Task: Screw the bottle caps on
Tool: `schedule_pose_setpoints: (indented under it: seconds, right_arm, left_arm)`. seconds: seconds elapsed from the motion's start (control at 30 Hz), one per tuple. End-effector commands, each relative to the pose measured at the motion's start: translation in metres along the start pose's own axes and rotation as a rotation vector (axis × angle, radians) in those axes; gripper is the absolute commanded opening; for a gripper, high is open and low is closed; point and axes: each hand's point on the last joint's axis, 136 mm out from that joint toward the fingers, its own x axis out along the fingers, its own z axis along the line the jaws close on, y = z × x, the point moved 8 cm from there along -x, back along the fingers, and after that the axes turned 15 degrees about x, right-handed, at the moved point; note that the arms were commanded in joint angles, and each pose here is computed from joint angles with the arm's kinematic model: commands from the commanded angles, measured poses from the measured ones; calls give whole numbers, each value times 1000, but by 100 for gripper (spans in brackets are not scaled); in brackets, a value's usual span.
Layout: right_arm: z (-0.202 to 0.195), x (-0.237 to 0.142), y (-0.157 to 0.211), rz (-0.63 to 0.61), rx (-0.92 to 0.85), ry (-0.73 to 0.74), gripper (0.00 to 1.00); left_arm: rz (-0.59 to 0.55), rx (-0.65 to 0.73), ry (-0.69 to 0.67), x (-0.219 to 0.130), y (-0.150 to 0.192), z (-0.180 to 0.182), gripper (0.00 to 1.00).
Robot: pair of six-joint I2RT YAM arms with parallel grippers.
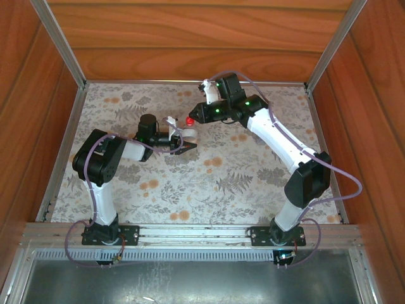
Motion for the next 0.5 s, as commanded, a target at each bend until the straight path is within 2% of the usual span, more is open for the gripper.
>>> schedule_pose_setpoints:
  seconds: [0.0,0.13,0.47]
  right_arm:
    - [-7,3,5,32,20,0,22]
    - [-9,4,8,39,27,2,22]
    - [-13,0,16,57,59,16,15]
  left_arm:
    - [74,-219,50,1,36,-17,58]
    - [74,-221,50,1,36,-17,58]
    - [75,-229,50,1,38,-17,58]
